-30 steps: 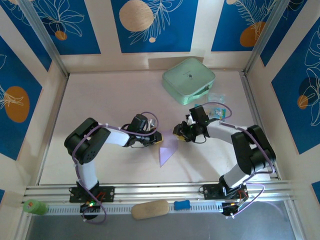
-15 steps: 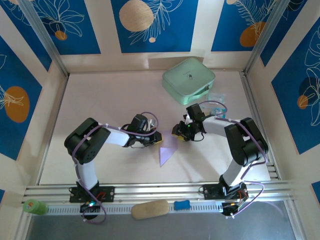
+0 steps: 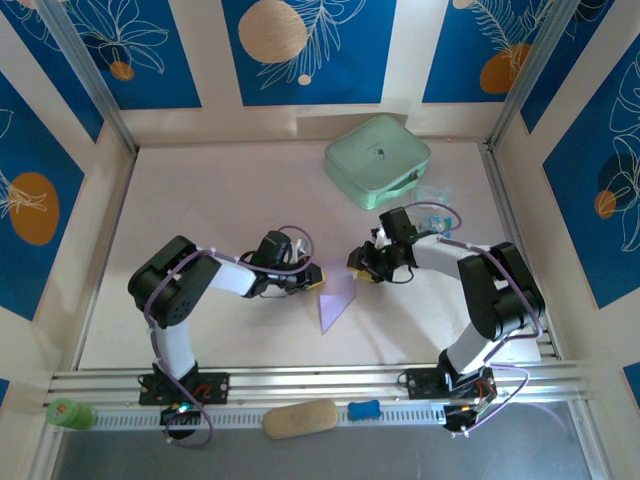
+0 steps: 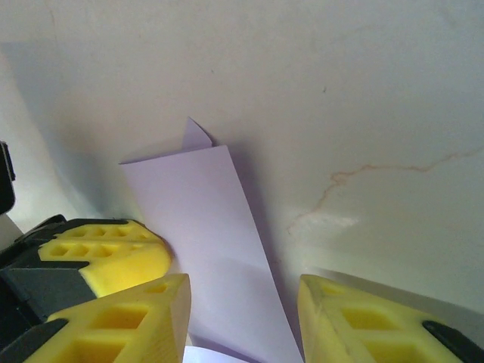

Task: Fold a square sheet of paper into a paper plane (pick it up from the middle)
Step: Fold the wing for the fifth time at the center of the table.

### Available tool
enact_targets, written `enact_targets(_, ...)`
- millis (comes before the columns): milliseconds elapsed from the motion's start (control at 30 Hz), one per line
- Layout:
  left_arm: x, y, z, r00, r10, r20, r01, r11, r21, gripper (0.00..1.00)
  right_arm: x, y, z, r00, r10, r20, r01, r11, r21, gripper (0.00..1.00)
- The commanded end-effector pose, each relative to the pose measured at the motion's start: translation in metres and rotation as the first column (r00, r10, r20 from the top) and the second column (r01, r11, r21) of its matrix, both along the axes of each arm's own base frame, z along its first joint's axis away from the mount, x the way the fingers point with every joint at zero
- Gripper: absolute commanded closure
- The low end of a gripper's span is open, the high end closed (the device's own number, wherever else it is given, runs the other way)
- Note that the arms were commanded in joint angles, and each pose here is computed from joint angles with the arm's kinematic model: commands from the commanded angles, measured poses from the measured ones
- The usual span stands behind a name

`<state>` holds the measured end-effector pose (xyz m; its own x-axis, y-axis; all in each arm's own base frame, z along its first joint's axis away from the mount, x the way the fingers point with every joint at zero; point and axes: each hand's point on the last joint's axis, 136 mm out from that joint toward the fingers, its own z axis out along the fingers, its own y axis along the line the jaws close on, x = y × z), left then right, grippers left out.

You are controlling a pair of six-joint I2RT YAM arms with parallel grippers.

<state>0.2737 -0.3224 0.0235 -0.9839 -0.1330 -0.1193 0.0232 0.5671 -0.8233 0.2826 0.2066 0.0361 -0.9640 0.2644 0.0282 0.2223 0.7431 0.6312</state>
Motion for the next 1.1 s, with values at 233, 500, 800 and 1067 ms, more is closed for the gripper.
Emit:
enact_targets(233,-0.02,0.018,-0.031,0.993,0.014,-0.121,-0.005,0.997,0.072,1.0,-0.014,0.008,-0.013,0.997,0.04,-0.06,-0.039,0.999,0.031,0.58)
enact_targets(500,-0.021,0.019,-0.033,0.992,0.016,-0.123,-0.007,0.997,0.075,1.0,-0.018,0.017,-0.015,0.994,0.086,-0.066,-0.082,0.995,0.065,0.59)
enact_targets(800,-0.019,0.018,-0.031,0.993,0.012,-0.121,-0.004,0.997,0.071,1.0,-0.014,0.024,0.002,0.992,0.129,0.011,-0.129,0.984,0.123,0.61)
enact_targets(1067,-0.019,0.017,-0.03,0.993,0.007,-0.121,0.001,0.998,0.071,1.0,-0.004,0.029,0.008,0.981,0.18,0.071,-0.19,0.967,0.168,0.61)
